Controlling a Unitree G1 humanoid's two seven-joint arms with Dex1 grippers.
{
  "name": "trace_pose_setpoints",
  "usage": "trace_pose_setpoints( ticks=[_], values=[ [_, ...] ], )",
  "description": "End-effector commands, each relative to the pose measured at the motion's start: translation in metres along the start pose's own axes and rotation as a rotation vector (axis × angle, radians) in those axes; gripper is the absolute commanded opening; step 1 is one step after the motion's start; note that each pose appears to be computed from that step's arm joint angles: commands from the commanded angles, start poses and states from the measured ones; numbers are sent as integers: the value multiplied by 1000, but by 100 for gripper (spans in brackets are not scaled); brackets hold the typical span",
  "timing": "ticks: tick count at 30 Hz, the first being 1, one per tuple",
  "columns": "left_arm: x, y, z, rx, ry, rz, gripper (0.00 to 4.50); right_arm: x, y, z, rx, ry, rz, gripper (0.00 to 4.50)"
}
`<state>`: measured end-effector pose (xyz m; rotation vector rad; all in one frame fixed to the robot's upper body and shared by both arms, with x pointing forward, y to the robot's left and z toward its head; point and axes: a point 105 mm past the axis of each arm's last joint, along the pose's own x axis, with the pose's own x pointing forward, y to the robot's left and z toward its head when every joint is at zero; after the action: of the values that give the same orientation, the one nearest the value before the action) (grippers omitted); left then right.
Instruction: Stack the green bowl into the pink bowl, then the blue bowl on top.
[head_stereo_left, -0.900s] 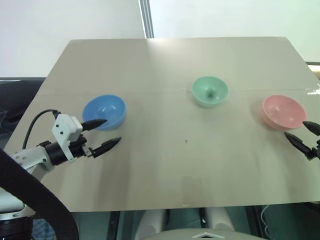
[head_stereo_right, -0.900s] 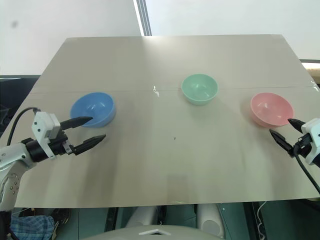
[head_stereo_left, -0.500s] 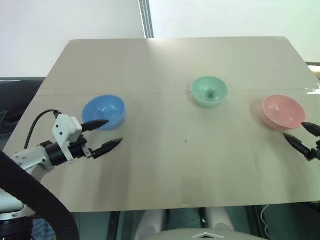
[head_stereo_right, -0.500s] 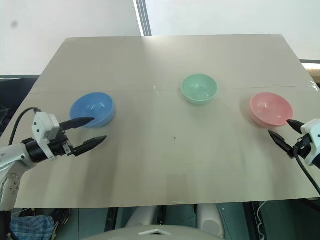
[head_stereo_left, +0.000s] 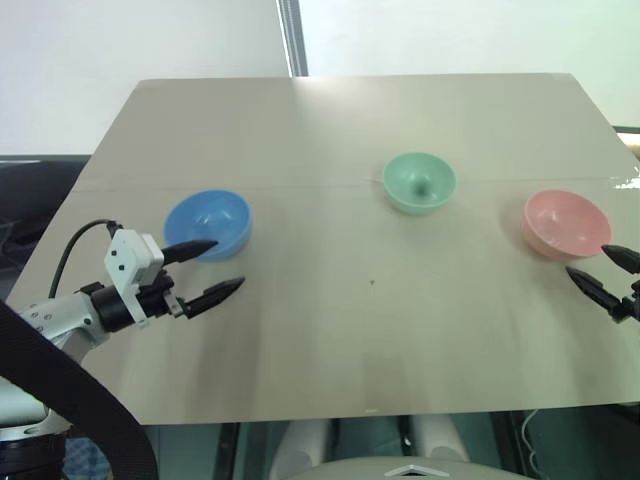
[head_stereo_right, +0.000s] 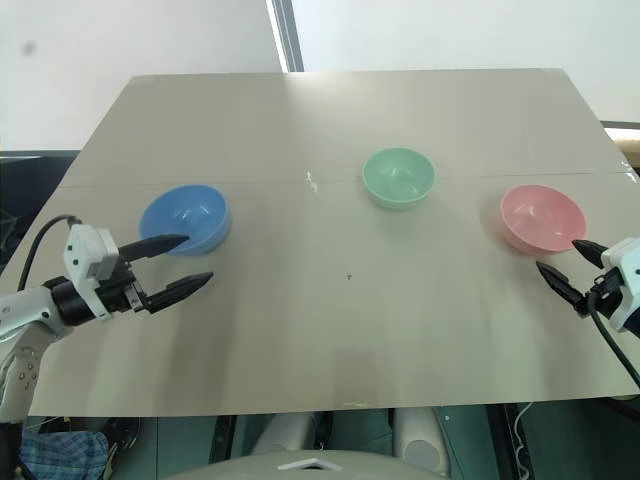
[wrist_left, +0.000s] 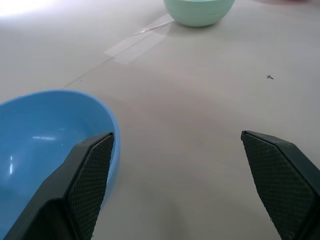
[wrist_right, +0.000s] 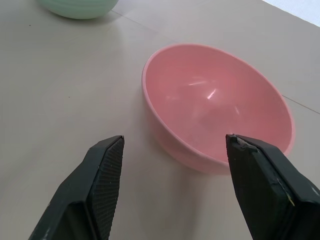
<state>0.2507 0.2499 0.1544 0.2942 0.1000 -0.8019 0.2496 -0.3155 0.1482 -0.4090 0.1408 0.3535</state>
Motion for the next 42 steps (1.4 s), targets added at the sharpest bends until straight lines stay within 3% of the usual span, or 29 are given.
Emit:
trace_pose_setpoints(
  ticks=[1,9,15,22,30,36,39,42],
  values=[
    [-3,-1,13,46,-37,-5,434,4,-1,24,-86,-49,8,356],
    [-1,-3,17,37,-55,-39,434,37,-3,45,-225,48,44,356],
    [1,-8,23,29,-84,-79,434,59,13,44,-312,185,210,356],
    [-2,-14,36,7,-145,-167,434,70,1,28,-331,337,224,356],
    [-4,-21,59,-27,-249,-257,434,78,-5,26,-350,393,215,356],
    [-4,-22,60,-29,-246,-273,434,79,-8,22,-374,431,207,356],
    [-4,-21,59,-29,-243,-273,434,77,-1,20,-381,432,255,265],
    [-4,-20,58,-28,-239,-271,434,76,1,19,-375,433,259,116]
  ],
)
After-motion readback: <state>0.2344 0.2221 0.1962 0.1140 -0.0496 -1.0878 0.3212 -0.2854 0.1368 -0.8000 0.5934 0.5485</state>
